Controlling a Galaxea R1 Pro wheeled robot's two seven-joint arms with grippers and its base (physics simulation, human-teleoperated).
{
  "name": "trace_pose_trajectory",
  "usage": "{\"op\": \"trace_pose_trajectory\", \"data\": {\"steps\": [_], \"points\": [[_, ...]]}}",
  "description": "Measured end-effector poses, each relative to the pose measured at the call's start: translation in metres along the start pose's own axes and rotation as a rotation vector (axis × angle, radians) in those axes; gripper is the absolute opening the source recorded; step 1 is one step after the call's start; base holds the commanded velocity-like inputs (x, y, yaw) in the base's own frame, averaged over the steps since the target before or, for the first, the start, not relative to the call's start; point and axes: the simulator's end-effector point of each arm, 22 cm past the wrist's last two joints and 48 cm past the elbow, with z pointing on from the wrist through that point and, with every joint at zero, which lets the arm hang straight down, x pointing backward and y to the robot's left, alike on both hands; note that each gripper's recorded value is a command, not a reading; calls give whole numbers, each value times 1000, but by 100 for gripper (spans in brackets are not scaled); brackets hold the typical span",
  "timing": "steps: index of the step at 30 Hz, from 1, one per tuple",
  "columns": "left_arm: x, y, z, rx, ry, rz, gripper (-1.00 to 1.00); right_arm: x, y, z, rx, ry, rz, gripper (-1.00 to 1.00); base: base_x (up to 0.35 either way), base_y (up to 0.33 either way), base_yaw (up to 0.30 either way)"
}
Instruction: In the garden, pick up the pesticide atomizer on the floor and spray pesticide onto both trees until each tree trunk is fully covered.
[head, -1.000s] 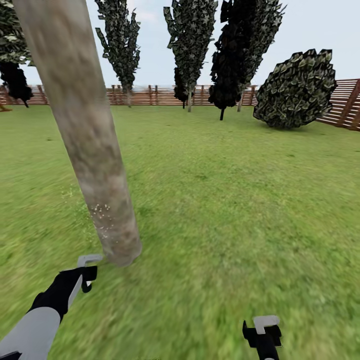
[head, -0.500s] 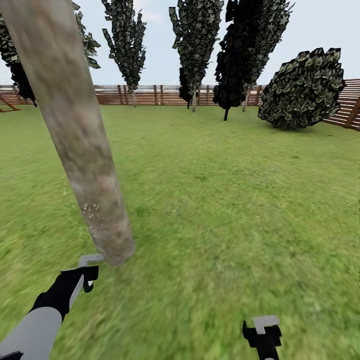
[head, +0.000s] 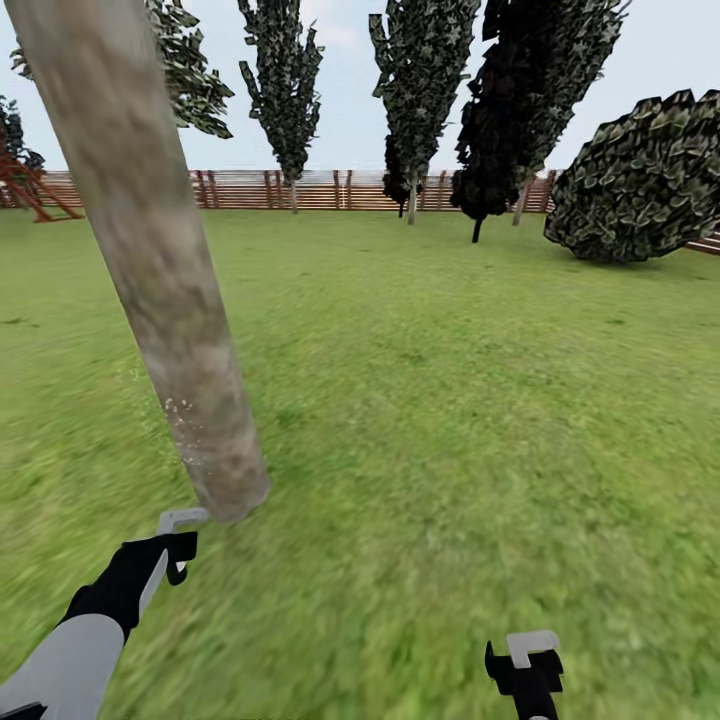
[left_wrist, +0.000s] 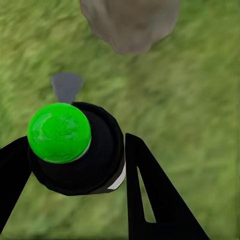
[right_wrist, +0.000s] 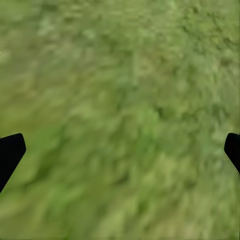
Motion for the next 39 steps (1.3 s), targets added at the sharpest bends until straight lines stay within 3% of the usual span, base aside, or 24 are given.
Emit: {"op": "trace_pose_trajectory", "data": {"steps": [4,18,26,39], "points": [[0,-1,0,2,1,-1,-100,0,0,0,0,0,0,100,122,-275,240],[0,-2,0,2,1,-1,-100,0,0,0,0,0,0,100,151,-268,11],[-1,-1,0,1,-1,-2,-100,0,0,0,0,-1,-1,100,147,-265,234],[-1,0,0,0,-2,-2,-100,0,0,0,-2,-1,-4,100,188,-225,12]]}}
